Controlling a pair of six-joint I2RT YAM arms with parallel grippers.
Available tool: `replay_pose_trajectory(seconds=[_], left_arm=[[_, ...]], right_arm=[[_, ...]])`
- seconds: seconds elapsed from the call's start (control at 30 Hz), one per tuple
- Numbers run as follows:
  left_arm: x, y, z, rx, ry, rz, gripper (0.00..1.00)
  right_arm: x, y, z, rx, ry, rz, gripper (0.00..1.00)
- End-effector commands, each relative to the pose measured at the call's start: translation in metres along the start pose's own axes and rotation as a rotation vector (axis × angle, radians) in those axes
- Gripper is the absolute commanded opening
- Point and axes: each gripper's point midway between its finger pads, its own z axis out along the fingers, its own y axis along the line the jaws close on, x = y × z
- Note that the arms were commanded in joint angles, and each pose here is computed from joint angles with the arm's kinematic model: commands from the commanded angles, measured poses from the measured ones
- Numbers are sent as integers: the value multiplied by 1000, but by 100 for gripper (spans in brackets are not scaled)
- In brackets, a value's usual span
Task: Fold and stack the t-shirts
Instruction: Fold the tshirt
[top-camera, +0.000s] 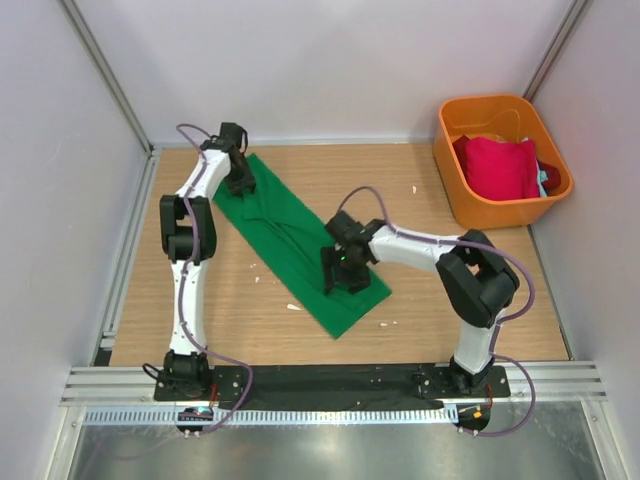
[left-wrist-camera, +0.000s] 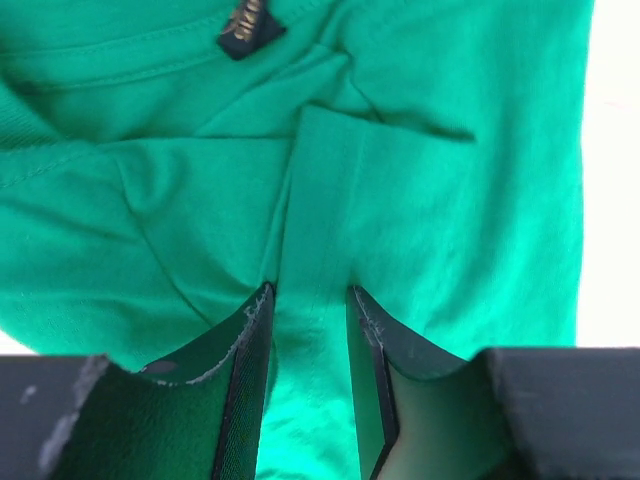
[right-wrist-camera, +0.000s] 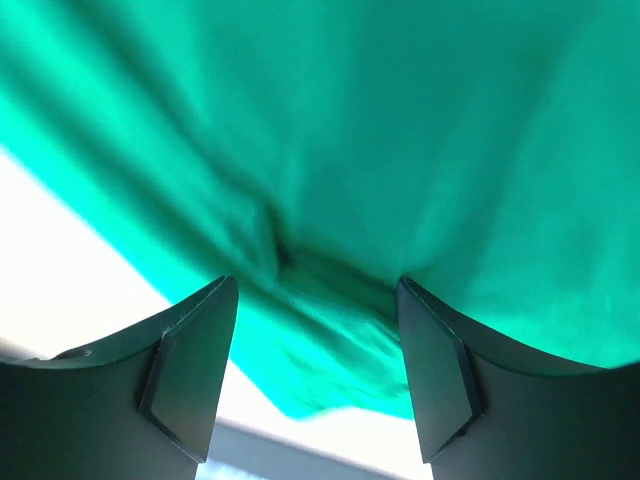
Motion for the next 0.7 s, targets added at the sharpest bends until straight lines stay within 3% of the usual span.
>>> replay_pose_trajectory(seconds=[0.0, 0.1, 0.2, 0.23, 0.3, 0.37, 0.47, 0.67], left_arm=[[3, -23, 21, 33, -21, 247, 37], [-7, -53, 8, 86, -87, 363, 38], [-26, -62, -19, 69, -169, 374, 41], [-38, -68, -49, 79, -223, 355, 41], [-56, -60, -81, 28, -308, 286, 44], [-68, -46, -127, -23, -400, 123, 46], [-59, -38, -156, -2, -425, -37, 47], [-7, -47, -125, 7, -341, -142, 42]], right_arm=[[49, 59, -7, -149, 110, 9, 71], [47, 83, -27, -200, 60, -68, 71], [33, 80, -42, -172, 1, -112, 72], [22, 72, -46, -123, -53, -162, 73], [8, 60, -54, -59, -105, -200, 75], [-9, 44, -61, 8, -169, -242, 77], [-24, 27, -68, 66, -221, -273, 84], [-42, 4, -86, 95, -260, -237, 82]])
